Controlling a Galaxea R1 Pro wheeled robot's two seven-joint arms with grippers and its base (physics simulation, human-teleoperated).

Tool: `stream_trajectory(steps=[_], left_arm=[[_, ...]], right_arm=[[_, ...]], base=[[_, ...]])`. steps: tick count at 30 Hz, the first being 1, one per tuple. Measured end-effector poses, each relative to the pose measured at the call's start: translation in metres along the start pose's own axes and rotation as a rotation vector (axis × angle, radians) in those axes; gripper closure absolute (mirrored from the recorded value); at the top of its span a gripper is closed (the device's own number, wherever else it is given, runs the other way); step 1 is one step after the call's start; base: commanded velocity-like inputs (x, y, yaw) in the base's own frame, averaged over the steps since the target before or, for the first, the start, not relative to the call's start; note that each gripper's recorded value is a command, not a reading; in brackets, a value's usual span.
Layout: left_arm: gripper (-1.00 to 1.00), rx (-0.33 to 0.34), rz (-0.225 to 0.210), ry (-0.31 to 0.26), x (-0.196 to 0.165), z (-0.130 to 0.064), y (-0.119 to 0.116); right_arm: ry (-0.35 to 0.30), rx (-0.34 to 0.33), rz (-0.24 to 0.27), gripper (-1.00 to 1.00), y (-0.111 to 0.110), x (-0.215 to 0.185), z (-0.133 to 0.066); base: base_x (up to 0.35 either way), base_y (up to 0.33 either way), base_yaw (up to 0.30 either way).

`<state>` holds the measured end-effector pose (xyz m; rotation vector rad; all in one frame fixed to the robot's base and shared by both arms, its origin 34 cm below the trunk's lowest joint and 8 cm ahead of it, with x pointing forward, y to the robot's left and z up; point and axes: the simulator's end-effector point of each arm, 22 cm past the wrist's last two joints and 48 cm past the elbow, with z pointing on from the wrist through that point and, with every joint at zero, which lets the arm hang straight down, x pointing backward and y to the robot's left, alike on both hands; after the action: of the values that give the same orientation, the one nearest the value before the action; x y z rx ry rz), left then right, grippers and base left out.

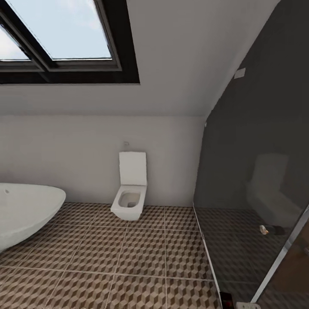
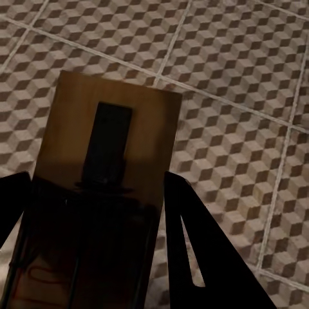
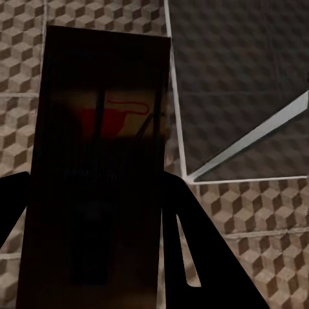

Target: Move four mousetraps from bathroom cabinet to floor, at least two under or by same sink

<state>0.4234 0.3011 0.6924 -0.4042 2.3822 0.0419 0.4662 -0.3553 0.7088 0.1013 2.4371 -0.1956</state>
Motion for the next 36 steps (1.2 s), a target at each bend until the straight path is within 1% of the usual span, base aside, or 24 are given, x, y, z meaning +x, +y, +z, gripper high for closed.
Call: stream_trajectory(steps=[36], left_arm=[[1.00, 0.000, 0.000, 0.000, 0.0000, 0.0000, 0.0001]], right_arm=[[0.000, 0.000, 0.000, 1.00, -0.0001, 0.0000, 0.0000]], base=[[0.000, 0.000, 0.257]])
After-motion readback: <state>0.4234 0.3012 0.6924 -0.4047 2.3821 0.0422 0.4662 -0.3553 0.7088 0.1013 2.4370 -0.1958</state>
